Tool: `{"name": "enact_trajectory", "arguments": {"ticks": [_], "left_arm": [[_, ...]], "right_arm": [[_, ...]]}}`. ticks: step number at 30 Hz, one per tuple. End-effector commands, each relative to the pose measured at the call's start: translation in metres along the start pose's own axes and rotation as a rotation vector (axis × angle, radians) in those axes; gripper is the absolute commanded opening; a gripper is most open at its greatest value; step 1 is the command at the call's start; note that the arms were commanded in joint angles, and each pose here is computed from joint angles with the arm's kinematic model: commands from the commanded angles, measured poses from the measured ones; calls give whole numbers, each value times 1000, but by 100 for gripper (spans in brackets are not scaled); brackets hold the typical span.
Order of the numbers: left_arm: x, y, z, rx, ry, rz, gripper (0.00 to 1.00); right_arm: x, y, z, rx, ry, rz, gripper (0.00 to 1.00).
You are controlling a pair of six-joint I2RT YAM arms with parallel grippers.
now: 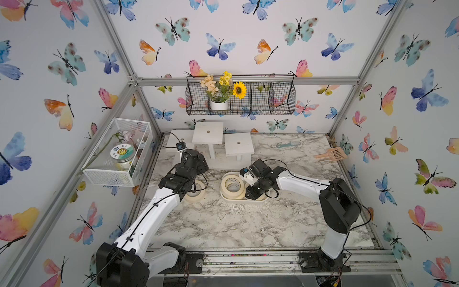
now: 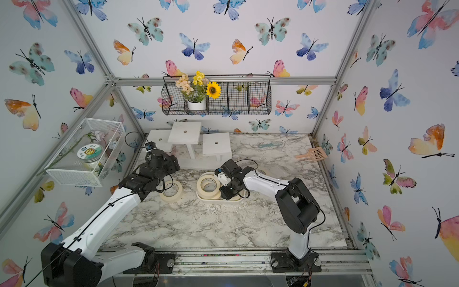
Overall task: Take out the art tape in the storage box
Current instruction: Pick up the art tape from the storage box, then place the art tape at the center of the board.
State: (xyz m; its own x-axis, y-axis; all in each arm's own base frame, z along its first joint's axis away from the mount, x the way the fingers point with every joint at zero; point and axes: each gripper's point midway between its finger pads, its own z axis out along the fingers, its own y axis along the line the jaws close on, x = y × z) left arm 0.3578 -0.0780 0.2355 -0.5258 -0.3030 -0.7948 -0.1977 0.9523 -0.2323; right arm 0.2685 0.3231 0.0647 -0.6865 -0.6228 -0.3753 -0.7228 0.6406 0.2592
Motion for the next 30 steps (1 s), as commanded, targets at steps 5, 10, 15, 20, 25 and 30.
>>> {"name": "enact_trajectory", "arguments": {"ticks": [5, 10, 15, 20, 25, 30], "left_arm": [[25, -22, 14, 3, 77, 87, 81], [31, -50, 21, 57, 98, 110, 81], [38, -77, 26, 107, 123, 153, 82], [56, -101, 32, 150, 167, 210, 82], [84, -106, 42, 167, 229, 242, 81], [104, -103, 52, 161, 269, 266, 80]], "right_arm": [[-13, 4, -27, 26, -35, -10, 2], [-34, 7, -72, 77, -121, -19, 2], [-45, -16, -119, 265, -171, -2, 2], [-37, -91, -150, 425, -155, 169, 2], [-6, -187, -174, 571, -137, 399, 2], [26, -256, -176, 623, -124, 582, 2]]}}
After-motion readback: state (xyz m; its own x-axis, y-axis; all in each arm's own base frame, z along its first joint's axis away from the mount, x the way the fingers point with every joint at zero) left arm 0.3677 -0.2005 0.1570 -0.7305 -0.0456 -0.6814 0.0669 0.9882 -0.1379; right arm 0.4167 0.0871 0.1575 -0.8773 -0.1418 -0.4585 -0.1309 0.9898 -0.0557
